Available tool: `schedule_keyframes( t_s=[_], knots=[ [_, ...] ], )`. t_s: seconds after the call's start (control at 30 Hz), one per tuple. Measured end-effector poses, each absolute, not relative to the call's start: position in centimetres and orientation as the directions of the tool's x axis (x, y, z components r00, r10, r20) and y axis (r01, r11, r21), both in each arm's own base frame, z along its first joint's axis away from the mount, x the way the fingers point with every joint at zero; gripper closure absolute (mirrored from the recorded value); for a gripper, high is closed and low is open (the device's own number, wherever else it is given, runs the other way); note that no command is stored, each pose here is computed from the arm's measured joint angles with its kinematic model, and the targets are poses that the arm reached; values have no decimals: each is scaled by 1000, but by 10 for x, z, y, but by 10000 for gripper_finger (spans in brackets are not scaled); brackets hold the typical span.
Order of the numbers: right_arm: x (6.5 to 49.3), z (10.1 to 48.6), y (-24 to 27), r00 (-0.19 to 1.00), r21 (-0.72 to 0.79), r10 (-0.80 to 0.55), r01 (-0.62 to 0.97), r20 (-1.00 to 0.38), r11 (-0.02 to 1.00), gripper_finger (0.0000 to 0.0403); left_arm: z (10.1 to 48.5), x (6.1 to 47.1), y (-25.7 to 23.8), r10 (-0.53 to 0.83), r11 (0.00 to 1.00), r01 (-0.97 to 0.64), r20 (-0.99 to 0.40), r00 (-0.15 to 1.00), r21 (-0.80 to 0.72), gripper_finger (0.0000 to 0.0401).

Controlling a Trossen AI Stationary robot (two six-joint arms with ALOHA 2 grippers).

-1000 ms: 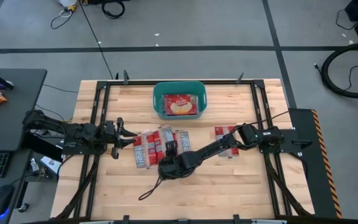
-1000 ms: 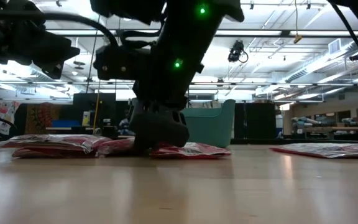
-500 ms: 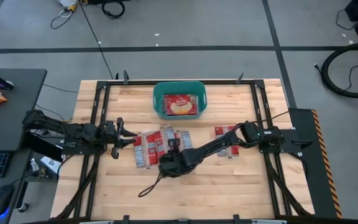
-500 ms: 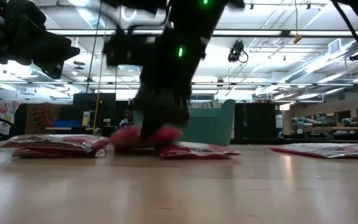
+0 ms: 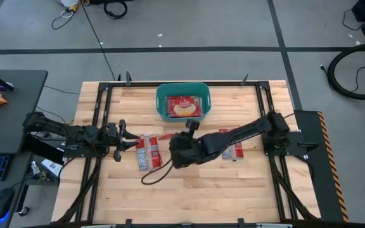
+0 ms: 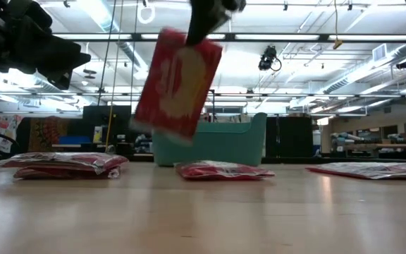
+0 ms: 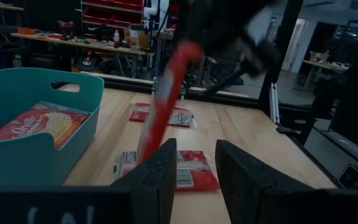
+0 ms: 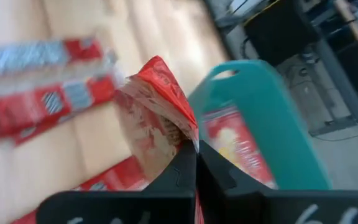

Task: Sort popcorn bags into baskets
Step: Put the red popcorn bag into the blue bin

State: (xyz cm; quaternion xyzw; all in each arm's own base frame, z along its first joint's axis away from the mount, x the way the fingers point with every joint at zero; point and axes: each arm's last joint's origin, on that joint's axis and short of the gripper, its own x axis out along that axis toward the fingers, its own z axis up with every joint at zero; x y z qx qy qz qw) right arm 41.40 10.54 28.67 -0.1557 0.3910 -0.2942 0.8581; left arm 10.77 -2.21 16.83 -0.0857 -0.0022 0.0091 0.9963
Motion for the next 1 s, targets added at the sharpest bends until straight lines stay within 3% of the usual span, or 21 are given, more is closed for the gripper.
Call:
schedule_keyframes(
  t_s=[0.3,0.83,1.0],
  knots=[
    [398,324,93,554,-465,-645,447,-526,764,398,168,108,-22,18,985,-18,3,1000,-170,284],
    [407,326,22,414,-514,-771,578,-484,633,395,168,108,-22,18,985,-18,3,1000,-170,284],
    [409,325,-14,379,-458,-759,626,-529,631,395,168,108,-22,18,985,-18,3,1000,-171,284]
  ],
)
